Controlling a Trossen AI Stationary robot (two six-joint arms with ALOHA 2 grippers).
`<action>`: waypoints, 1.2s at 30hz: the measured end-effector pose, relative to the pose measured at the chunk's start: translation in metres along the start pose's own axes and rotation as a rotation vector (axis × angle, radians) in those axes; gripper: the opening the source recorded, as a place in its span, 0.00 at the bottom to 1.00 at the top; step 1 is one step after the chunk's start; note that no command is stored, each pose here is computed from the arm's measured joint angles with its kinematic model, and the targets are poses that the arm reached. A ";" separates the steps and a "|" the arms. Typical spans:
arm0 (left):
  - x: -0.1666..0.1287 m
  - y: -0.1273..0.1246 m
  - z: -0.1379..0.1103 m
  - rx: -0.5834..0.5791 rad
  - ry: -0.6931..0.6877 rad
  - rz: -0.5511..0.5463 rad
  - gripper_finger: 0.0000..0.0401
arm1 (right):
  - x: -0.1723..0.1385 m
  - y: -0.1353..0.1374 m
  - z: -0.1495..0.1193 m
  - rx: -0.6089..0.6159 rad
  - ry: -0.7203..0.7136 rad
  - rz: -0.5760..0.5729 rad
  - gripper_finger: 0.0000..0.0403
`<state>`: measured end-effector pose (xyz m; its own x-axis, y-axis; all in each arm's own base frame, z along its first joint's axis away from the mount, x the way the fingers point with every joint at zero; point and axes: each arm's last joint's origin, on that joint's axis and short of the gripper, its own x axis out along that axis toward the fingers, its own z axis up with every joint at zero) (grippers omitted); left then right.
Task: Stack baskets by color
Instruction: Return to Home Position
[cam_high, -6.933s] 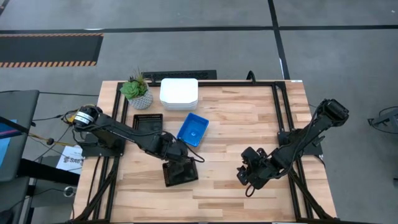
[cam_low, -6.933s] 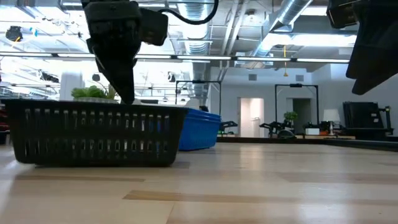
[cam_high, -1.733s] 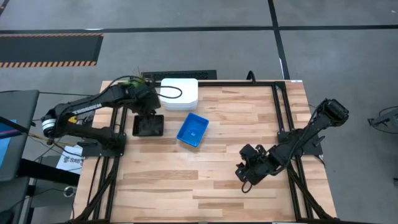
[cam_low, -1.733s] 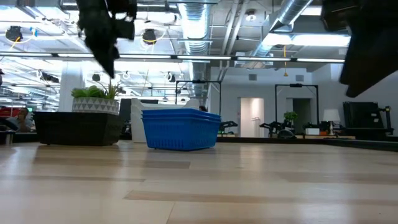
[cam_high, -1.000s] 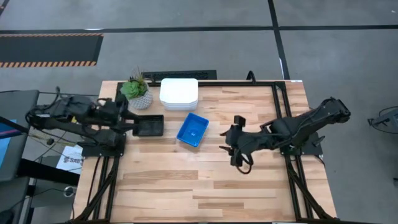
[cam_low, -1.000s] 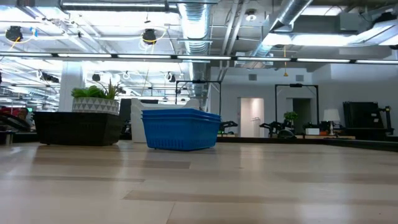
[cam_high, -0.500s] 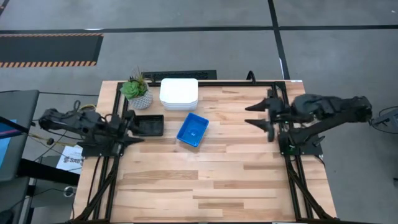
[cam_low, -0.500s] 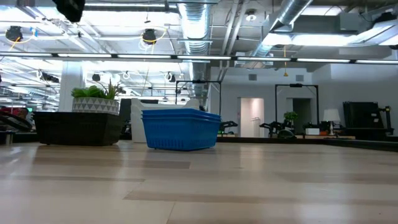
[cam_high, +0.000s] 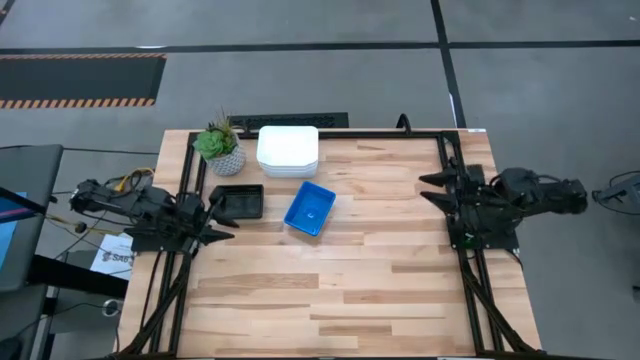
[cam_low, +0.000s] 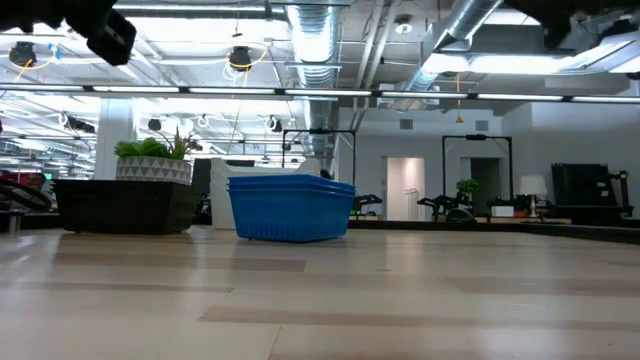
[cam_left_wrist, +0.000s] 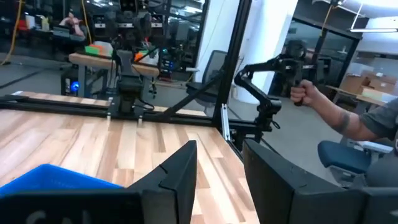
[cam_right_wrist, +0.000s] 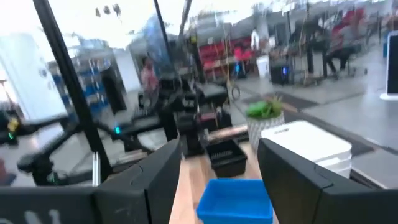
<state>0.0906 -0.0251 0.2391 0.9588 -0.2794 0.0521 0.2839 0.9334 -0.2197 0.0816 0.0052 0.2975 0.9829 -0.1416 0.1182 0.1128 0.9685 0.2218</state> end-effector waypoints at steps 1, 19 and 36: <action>-0.001 0.001 -0.003 0.000 -0.004 0.000 0.29 | -0.005 -0.003 -0.004 0.007 -0.024 0.000 0.59; -0.001 0.016 -0.065 -0.071 -0.014 0.025 0.29 | 0.000 -0.018 -0.110 0.120 -0.066 0.135 0.59; -0.001 0.010 -0.066 0.073 0.020 -0.159 0.29 | 0.001 -0.028 -0.125 -0.052 0.084 0.053 0.59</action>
<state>0.0921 -0.0303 0.1720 0.9016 -0.4282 0.0607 0.4324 0.8908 -0.1393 0.0977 0.0038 0.1702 0.9962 -0.0739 0.0467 0.0652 0.9839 0.1663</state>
